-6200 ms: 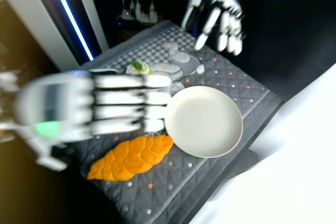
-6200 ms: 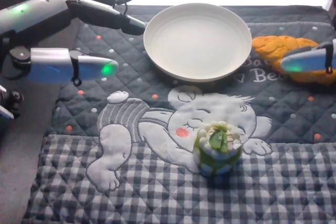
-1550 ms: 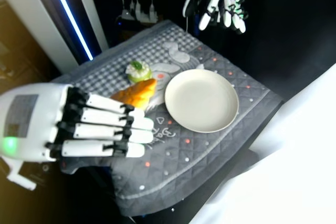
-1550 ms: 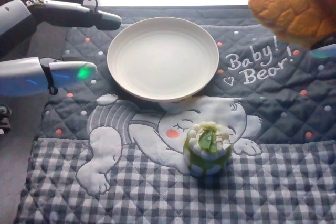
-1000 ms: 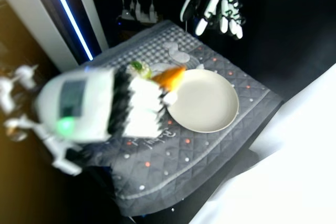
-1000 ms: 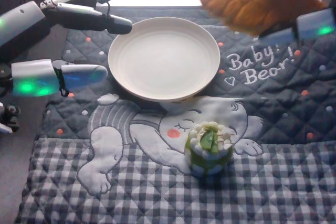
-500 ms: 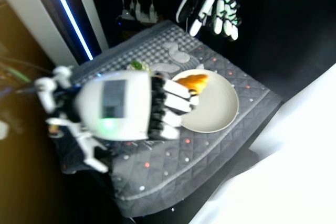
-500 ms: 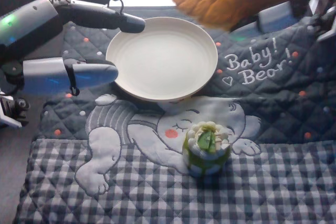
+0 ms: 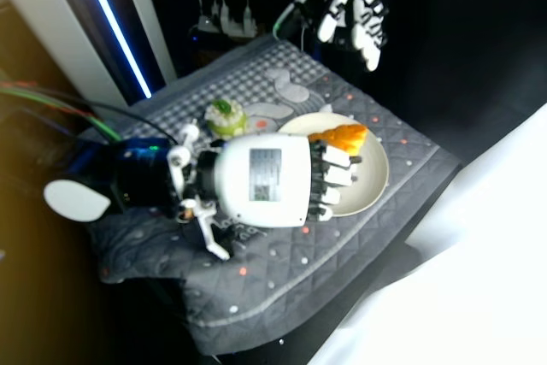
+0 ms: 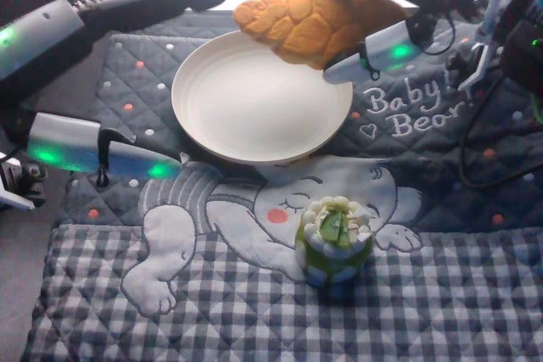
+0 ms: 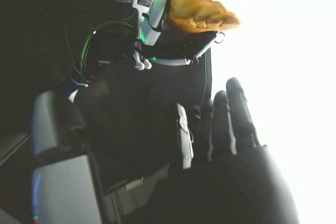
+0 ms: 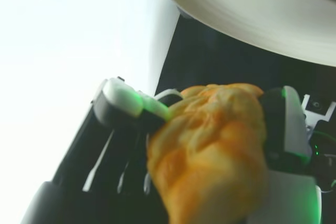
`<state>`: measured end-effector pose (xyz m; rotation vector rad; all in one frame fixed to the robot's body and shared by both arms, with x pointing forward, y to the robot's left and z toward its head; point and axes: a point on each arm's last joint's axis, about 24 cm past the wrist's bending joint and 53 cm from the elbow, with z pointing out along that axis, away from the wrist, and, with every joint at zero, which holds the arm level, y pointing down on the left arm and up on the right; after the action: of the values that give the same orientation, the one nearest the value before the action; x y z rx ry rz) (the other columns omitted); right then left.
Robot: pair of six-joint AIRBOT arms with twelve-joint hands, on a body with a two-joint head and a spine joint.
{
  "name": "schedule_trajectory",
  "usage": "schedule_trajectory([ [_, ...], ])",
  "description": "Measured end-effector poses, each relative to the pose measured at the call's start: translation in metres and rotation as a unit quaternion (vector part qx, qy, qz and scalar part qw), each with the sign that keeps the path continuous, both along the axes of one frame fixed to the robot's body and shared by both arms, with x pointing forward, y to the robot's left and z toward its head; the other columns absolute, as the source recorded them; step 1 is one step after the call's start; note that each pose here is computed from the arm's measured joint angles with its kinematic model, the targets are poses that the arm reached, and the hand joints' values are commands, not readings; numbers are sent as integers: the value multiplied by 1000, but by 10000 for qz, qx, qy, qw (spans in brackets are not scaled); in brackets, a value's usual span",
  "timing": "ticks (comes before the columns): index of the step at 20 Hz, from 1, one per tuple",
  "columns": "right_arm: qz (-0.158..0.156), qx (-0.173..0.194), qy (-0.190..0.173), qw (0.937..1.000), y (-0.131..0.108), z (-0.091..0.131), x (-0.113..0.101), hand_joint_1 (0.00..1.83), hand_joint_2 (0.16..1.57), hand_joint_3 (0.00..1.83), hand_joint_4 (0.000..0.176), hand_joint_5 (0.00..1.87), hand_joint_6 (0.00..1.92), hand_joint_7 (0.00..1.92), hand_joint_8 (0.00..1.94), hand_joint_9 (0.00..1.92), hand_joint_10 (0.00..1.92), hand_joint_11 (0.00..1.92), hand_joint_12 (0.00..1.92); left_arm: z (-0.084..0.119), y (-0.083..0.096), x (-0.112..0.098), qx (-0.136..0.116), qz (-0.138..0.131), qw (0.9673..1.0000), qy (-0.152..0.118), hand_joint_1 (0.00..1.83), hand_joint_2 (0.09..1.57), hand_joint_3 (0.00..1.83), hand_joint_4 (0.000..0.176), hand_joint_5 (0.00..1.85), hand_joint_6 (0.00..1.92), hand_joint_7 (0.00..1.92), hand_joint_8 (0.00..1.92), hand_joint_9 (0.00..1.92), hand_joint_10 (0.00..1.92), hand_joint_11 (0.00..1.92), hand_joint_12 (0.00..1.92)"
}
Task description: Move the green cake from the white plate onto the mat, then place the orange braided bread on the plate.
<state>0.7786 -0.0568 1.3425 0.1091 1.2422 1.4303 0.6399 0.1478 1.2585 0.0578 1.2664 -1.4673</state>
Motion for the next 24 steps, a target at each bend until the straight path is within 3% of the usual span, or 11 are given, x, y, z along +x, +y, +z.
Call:
schedule_trajectory([
  [3, 88, 4, 31, 10000, 12, -2, -2, 1156, 1122, 0, 0, 961, 993, 1080, 1506, 1158, 1736, 1163, 1914, 7, 11, 0, -137, 115, 9998, -90, 704, 854, 0, 126, 86, 1, 0, 0, 39, 0, 0, 572],
  [7, 348, 56, 67, 9994, 47, -5, -9, 1149, 1136, 1, 0, 933, 1037, 1039, 1217, 1110, 1461, 1064, 1717, 14, 15, -3, -246, 120, 9994, -209, 711, 810, 0, 140, 14, 5, 0, 0, 52, 9, 38, 379],
  [11, 461, 44, 123, 9989, 62, -9, -12, 1200, 1195, 3, 0, 889, 1273, 767, 1171, 598, 576, 222, 1414, 17, 16, -3, -295, 130, 9992, -235, 669, 849, 12, 131, 4, 0, 6, 2, 29, 2, 0, 506],
  [14, 404, -61, 160, 9990, 60, -13, -8, 1211, 1181, 2, 0, 824, 1056, 900, 1310, 820, 1133, 636, 1646, 18, 15, -5, -326, 115, 9991, -253, 657, 878, 8, 109, 0, 0, 0, 0, 0, 0, 0, 400],
  [16, 381, -194, 183, 9989, 62, -18, -7, 963, 1065, 0, 0, 609, 221, 761, 457, 697, 663, 398, 1393, 18, 15, -5, -338, 115, 9990, -252, 668, 890, 4, 107, 0, 0, 0, 0, 0, 0, 0, 274],
  [17, 390, -250, 186, 9988, 63, -20, -7, 810, 965, 0, 84, 268, 10, 407, 31, 456, 109, 167, 931, 18, 14, -5, -334, 109, 9991, -253, 669, 883, 0, 104, 12, 5, 0, 0, 0, 0, 0, 263],
  [18, 415, -261, 180, 9986, 64, -20, -8, 810, 965, 0, 84, 268, 10, 407, 31, 456, 109, 167, 931, 18, 14, -5, -334, 109, 9991, -253, 669, 883, 0, 104, 12, 5, 0, 0, 0, 0, 0, 263],
  [19, 476, -296, 171, 9983, 66, -20, -10, 748, 929, 0, 158, 70, 1, 207, 5, 262, 22, 33, 713, 18, 14, -5, -339, 109, 9991, -250, 699, 853, 0, 127, 42, 15, 0, 0, 0, 0, 21, 275],
  [20, 551, -356, 133, 9978, 69, -21, -13, 743, 905, 0, 172, 13, 0, 86, 2, 137, 4, 6, 566, 19, 14, -6, -377, 116, 9990, -219, 709, 872, 0, 107, 24, 6, 0, 0, 0, 0, 11, 274],
  [22, 650, -489, 45, 9967, 74, -22, -20, 791, 824, 0, 176, 0, 0, 0, 0, 1, 0, 0, 47, 18, 12, -8, -358, 80, 9991, -202, 706, 792, 4, 143, 48, 1, 13, 0, 25, 0, 0, 391],
  [24, 654, -572, -3, 9962, 68, -22, -24, 709, 797, 0, 176, 0, 0, 0, 0, 0, 0, 57, 27, 19, 15, -10, -288, 110, 9994, -178, 698, 817, 1, 119, 30, 1, 0, 0, 38, 2, 4, 420],
])
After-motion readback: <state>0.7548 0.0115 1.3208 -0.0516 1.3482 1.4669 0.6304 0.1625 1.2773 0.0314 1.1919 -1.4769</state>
